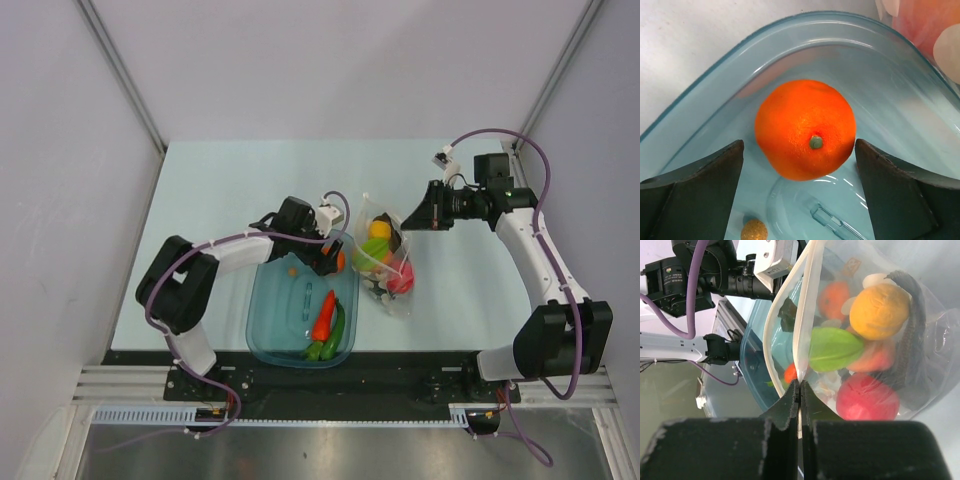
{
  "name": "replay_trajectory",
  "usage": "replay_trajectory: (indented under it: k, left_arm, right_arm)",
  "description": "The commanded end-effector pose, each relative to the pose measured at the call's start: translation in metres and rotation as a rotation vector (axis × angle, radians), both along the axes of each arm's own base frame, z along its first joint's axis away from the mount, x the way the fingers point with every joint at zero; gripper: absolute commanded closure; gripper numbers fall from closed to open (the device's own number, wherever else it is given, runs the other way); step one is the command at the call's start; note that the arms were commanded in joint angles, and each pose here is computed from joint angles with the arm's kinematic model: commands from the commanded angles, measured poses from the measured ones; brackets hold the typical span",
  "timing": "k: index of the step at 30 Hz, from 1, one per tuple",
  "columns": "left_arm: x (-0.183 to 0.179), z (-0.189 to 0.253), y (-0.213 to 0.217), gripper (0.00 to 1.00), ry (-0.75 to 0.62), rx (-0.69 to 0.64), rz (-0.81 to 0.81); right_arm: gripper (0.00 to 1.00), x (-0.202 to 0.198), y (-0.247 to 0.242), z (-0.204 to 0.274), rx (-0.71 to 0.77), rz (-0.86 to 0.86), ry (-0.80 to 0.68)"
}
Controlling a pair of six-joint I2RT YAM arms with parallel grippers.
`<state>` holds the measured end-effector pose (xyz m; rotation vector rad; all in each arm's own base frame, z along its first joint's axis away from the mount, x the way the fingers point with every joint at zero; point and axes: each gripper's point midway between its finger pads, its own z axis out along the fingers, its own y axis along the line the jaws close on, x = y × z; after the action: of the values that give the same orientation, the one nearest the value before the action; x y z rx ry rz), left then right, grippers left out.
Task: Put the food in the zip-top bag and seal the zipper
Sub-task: Pick up the fake fruit from the bin, then place the fake fruit in the zipper food storage bag.
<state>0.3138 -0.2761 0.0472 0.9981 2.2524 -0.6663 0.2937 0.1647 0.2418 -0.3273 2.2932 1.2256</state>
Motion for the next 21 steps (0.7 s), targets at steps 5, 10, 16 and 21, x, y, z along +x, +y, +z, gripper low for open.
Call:
replay_trajectory:
  k: [5, 10, 16, 21]
  left_arm:
    - [0.011, 0.035, -0.006, 0.31, -0.106, -0.047, -0.033]
    - [0.003, 0.095, -0.001, 0.47, -0.207, -0.146, -0.048]
    - [-0.003, 0.191, -0.004, 0.49, -0.351, -0.281, -0.075]
    - [-0.013, 0.248, -0.034, 0.48, -0.379, -0.386, -0.148]
  right_arm:
    - [1.0, -0.002, -0.001, 0.017, -0.005, 0.0, -0.07]
    - [1.0, -0.002, 0.0, 0.017, -0.004, 0.003, -0.069]
    - [1.0, -0.001, 0.002, 0.016, 0.005, 0.016, -0.064]
    - [1.0, 0.0, 0.007, 0.017, 0.011, 0.027, -0.066]
